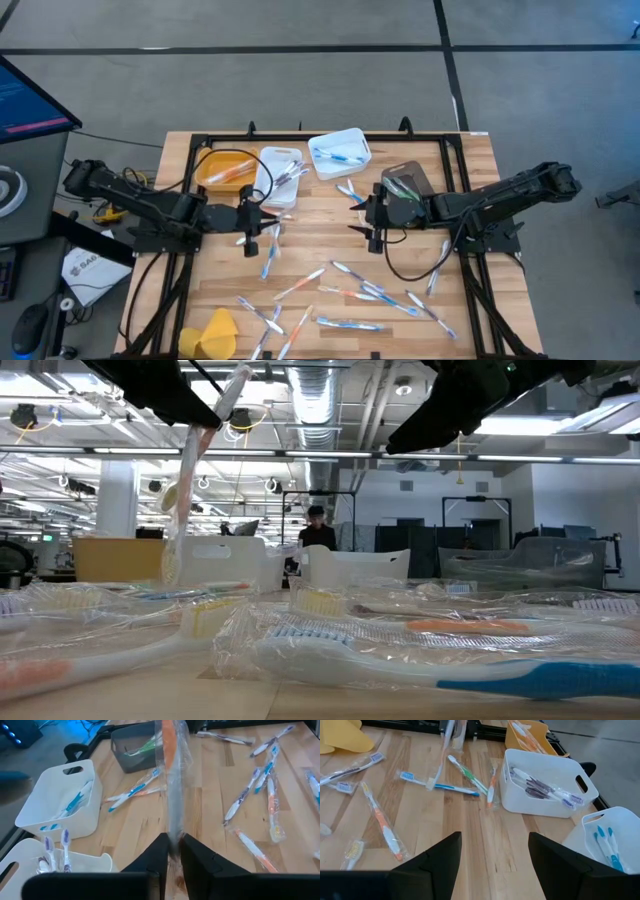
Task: Pick & Place Toothbrushes
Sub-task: Put the orange toothbrush into the yellow bin
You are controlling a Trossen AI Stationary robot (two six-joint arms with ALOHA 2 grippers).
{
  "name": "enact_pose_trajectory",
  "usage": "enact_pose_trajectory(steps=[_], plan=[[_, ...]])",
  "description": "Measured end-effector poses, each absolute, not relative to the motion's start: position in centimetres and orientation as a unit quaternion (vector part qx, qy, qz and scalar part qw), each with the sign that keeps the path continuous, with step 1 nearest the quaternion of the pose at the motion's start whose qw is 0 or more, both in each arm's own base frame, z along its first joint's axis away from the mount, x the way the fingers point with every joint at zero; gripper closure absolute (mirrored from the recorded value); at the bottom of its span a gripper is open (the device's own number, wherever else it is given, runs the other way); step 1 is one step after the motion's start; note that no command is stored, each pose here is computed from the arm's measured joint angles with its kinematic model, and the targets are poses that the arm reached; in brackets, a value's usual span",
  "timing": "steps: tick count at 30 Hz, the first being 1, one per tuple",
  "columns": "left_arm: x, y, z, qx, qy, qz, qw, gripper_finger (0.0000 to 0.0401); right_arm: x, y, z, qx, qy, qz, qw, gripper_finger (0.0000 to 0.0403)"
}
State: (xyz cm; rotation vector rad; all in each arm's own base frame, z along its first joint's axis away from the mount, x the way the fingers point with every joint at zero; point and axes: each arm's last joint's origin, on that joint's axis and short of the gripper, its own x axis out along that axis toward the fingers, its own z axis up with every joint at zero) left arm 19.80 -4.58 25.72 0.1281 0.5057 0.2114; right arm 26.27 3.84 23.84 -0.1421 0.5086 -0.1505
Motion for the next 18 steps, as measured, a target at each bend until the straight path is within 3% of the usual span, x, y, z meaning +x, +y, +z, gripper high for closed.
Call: enact_pose_trajectory(steps=[7,14,18], plan=[[19.80,-4.58,25.72,0.063,0.250,0.104,0.961,0.0382,26.27,3.85,23.84,-0.070,0.251,-0.074,0.963,0.0177],[19.81,-4.58,25.72,0.062,0.249,0.105,0.961,0.0342,26.27,3.85,23.84,-0.070,0.251,-0.074,0.963,0.0177],[19.81,-4.58,25.74,0.051,0.248,0.108,0.961,0.0347,26.26,3.85,23.84,-0.070,0.251,-0.074,0.962,0.0177]])
